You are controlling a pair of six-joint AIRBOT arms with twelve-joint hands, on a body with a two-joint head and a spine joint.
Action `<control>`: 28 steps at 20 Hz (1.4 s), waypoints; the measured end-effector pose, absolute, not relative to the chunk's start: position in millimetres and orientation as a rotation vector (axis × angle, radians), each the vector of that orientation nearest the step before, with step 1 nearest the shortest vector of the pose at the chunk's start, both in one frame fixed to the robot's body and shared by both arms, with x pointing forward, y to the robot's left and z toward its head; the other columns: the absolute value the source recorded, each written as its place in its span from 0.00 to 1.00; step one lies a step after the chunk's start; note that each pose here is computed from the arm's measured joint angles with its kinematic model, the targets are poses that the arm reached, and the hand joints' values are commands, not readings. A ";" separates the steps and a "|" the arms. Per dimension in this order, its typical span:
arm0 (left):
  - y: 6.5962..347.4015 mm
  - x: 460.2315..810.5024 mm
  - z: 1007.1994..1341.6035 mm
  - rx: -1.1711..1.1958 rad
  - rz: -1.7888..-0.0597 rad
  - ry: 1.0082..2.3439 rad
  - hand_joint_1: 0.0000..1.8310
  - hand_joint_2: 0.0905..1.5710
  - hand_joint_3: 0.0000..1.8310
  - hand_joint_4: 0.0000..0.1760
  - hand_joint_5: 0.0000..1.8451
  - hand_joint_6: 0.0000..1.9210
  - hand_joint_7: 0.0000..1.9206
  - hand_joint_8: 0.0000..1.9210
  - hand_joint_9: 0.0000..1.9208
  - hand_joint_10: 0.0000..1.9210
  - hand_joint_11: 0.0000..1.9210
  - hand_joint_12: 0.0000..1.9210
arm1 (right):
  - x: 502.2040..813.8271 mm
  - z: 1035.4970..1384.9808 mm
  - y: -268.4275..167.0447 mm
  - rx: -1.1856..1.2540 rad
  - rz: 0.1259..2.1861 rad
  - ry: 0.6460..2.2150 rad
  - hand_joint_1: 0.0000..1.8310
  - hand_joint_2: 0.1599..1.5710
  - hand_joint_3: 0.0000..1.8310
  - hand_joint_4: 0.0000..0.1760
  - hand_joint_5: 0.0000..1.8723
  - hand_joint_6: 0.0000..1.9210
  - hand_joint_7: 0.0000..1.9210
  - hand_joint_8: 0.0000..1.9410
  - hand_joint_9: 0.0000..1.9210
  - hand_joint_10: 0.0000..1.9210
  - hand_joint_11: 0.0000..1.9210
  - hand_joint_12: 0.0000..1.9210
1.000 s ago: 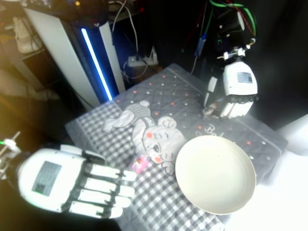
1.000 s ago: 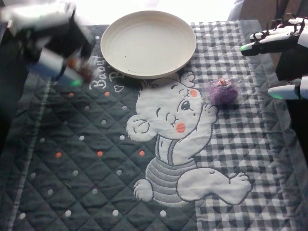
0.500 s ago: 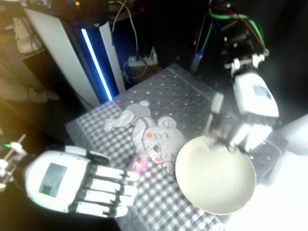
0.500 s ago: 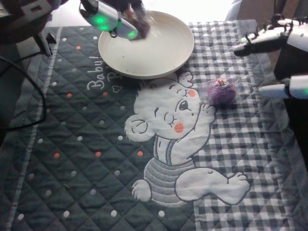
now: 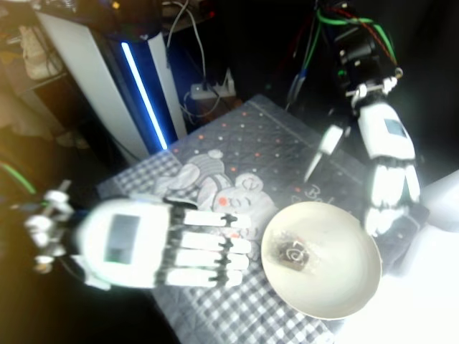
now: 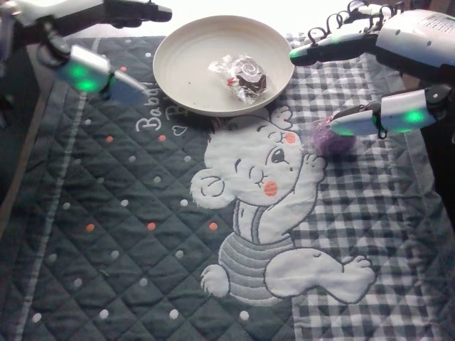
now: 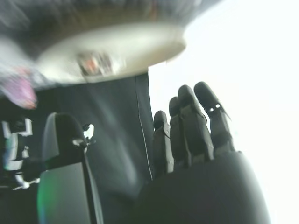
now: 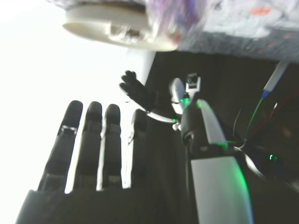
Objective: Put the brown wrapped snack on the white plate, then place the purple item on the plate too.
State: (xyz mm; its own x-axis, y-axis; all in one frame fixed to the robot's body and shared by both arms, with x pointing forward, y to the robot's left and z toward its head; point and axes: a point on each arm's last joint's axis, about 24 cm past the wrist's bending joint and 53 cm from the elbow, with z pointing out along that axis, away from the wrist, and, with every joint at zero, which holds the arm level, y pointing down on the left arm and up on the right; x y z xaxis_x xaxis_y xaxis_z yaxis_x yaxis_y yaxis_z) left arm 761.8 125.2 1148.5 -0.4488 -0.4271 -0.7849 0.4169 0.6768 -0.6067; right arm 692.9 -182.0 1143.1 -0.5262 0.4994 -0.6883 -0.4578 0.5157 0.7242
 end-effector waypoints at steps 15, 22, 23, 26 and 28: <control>130.3 688.1 1162.7 -0.002 -1.201 1.689 0.39 0.54 0.00 1.00 0.11 0.00 0.12 0.00 0.11 0.00 0.00 0.31 | 694.9 1076.8 -165.0 -0.018 1.058 1.949 0.69 0.69 0.00 0.00 0.52 0.35 0.49 0.67 0.47 0.81 0.42 0.95; 139.4 685.9 1142.9 -0.048 -1.184 1.735 0.39 0.52 0.00 0.77 0.15 0.00 0.15 0.00 0.15 0.00 0.00 0.39 | 710.5 1097.4 -178.7 0.067 1.091 1.871 0.76 0.65 0.00 0.00 0.56 0.43 0.55 0.39 0.50 0.62 0.41 0.66; 140.3 686.3 1143.7 -0.050 -1.184 1.733 0.39 0.52 0.00 0.77 0.14 0.00 0.15 0.00 0.14 0.00 0.00 0.38 | 716.8 1109.4 -177.4 0.063 1.092 1.843 0.76 0.64 0.00 0.00 0.58 0.40 0.58 0.32 0.51 0.63 0.43 0.66; 143.7 686.1 1146.2 -0.064 -1.189 1.725 0.40 0.51 0.00 0.85 0.14 0.00 0.15 0.00 0.16 0.00 0.00 0.42 | 743.6 1188.1 -162.4 0.022 1.140 1.632 0.76 0.62 0.00 0.00 0.62 0.32 0.67 0.17 0.54 0.61 0.37 0.77; 144.3 686.6 1146.2 -0.069 -1.188 1.725 0.39 0.51 0.00 0.91 0.13 0.00 0.15 0.00 0.16 0.00 0.00 0.44 | 754.7 1201.4 -148.4 0.029 1.175 1.580 0.76 0.62 0.00 0.00 0.61 0.31 0.65 0.22 0.53 0.60 0.37 0.71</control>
State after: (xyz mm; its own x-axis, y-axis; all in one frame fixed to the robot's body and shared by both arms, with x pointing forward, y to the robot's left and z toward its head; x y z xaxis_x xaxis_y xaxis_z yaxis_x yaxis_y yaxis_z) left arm 686.6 144.3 1146.2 -0.4993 -0.5310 -0.6846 0.4502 0.5161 -0.7287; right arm 754.7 -148.4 1201.4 -0.3874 0.5666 -0.7273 -0.5336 0.5055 0.6780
